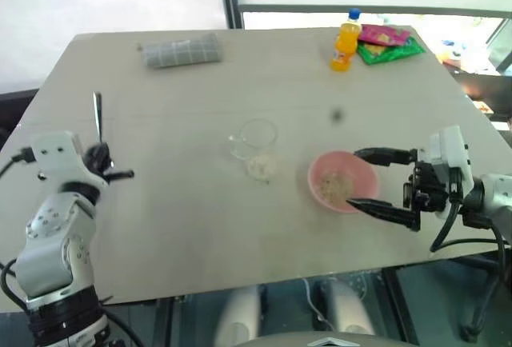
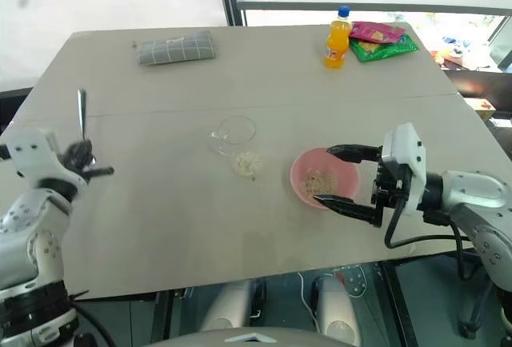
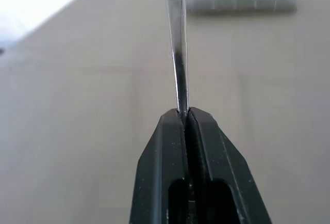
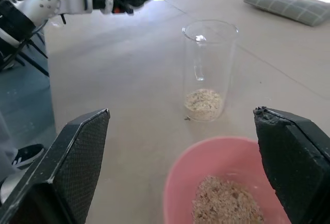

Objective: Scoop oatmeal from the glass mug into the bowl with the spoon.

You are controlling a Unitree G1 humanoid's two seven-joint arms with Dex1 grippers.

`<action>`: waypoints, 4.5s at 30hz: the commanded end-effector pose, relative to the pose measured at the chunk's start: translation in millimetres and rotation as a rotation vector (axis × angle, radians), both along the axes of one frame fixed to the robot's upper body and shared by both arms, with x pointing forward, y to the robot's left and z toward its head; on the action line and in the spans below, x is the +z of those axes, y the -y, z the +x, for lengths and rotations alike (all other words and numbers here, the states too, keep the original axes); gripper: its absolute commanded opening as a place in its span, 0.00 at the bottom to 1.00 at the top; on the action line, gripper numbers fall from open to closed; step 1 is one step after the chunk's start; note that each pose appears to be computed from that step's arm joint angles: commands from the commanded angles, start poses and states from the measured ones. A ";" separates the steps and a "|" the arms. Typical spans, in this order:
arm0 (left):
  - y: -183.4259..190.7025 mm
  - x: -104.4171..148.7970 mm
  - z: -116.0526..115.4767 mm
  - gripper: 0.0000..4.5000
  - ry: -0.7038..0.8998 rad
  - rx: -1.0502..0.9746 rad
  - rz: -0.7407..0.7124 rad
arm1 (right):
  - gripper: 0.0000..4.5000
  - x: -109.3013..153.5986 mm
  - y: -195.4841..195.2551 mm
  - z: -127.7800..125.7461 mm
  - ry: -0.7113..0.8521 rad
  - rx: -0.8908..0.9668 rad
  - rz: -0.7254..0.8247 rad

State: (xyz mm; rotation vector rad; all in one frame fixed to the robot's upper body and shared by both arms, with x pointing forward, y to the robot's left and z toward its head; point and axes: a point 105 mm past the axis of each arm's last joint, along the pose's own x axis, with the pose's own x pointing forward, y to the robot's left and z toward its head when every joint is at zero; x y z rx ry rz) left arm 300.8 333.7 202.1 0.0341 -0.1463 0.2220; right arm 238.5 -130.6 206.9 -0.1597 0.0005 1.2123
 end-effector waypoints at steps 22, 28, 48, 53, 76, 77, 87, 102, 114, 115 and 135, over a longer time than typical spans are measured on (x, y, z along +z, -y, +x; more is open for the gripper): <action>243.3 73.8 -6.2 0.01 0.271 -0.964 0.560 | 1.00 105.4 -73.8 72.7 -0.199 -0.257 0.436; 244.0 64.4 -4.3 0.01 0.245 -0.983 0.620 | 1.00 132.9 -79.7 69.9 -0.260 -0.196 0.580; 241.2 67.8 -0.8 0.12 0.262 -0.947 0.526 | 0.00 125.9 -74.3 78.2 -0.325 -0.249 0.598; 232.7 74.7 -11.3 0.48 0.305 -0.902 0.481 | 0.00 135.1 -56.0 83.4 -0.380 -0.291 0.720; 143.8 -30.6 -24.6 0.48 0.012 -0.586 0.138 | 0.00 105.6 73.7 122.8 -0.636 -0.712 1.061; 147.5 -33.6 -23.3 0.48 0.018 -0.612 0.165 | 0.00 105.6 74.1 122.5 -0.634 -0.713 1.064; 153.5 -59.4 1.6 0.48 0.016 -0.659 0.188 | 0.00 107.1 83.4 117.1 -0.584 -0.750 1.069; 163.5 -55.7 32.7 0.48 0.053 -0.738 0.182 | 0.00 103.2 90.4 115.4 -0.546 -0.807 1.060; 172.7 -60.8 49.5 0.31 0.054 -0.756 0.165 | 0.00 105.4 85.4 115.1 -0.531 -0.808 1.023; 173.3 -61.1 50.1 0.22 0.054 -0.759 0.164 | 0.00 105.9 85.4 115.0 -0.529 -0.807 1.022; 210.9 -22.1 88.4 0.01 0.100 -0.754 0.156 | 0.00 157.6 -20.3 83.6 -0.344 -0.403 0.738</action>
